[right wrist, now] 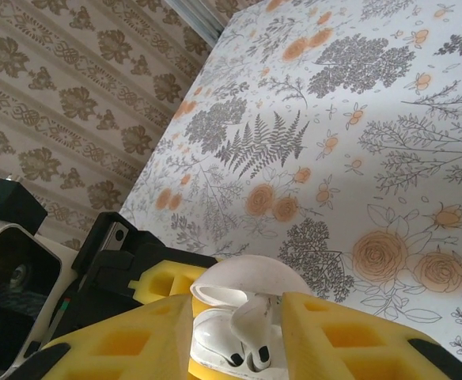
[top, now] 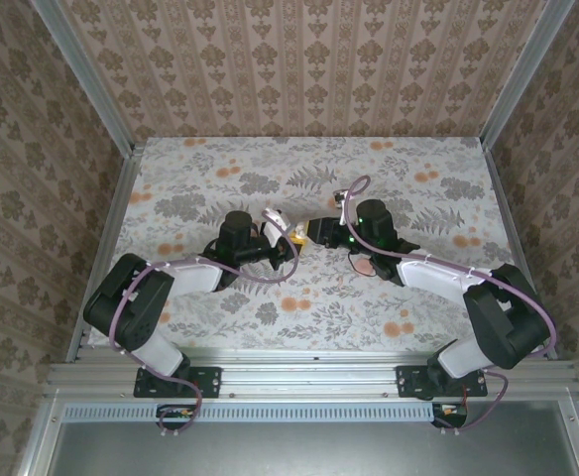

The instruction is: Insert the wireless bluetooth earbuds into the charging case

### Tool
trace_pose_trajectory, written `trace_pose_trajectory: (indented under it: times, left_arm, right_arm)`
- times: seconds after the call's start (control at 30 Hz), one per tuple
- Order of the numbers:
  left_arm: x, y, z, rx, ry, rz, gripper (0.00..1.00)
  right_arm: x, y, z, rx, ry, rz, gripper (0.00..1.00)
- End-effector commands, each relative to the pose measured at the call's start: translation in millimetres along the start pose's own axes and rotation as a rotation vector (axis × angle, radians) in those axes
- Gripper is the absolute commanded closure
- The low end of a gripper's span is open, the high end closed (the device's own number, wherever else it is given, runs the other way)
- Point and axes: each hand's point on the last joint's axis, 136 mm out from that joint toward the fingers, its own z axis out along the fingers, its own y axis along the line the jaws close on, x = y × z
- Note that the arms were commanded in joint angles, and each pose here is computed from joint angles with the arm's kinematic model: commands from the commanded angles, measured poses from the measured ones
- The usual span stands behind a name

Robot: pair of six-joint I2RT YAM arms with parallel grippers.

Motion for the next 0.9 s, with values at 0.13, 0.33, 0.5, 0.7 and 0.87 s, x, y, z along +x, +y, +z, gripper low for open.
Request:
trace_pose_trajectory:
  times: [0.13,0.33,0.5,0.7,0.87]
  left_arm:
    - [-14,-7,-6,0.005,-0.036,0.072,0.93]
    - [-16,-7,-9,-0.015,-0.04,0.11,0.92]
    - [-18,-7,-14,-0.038,-0.044,0.162,0.93]
    - [-22,-6,-19,-0.075,-0.063,0.21,0.93]
    - [-22,-7,-20,-0.077,-0.073,0.222,0.93]
  right_arm:
    - [-13,18,-16,-0.052,-0.027,-0.012,0.63]
    - [-22,26,-32,-0.041,-0.006,0.032,0.63]
    - [-23,31,-44,-0.046,-0.001,0.053,0.64]
    - [-23,37,-58,-0.032,0.014,0.07,0.63]
    - [-18,36,-61,-0.023,0.036,0.099,0.63]
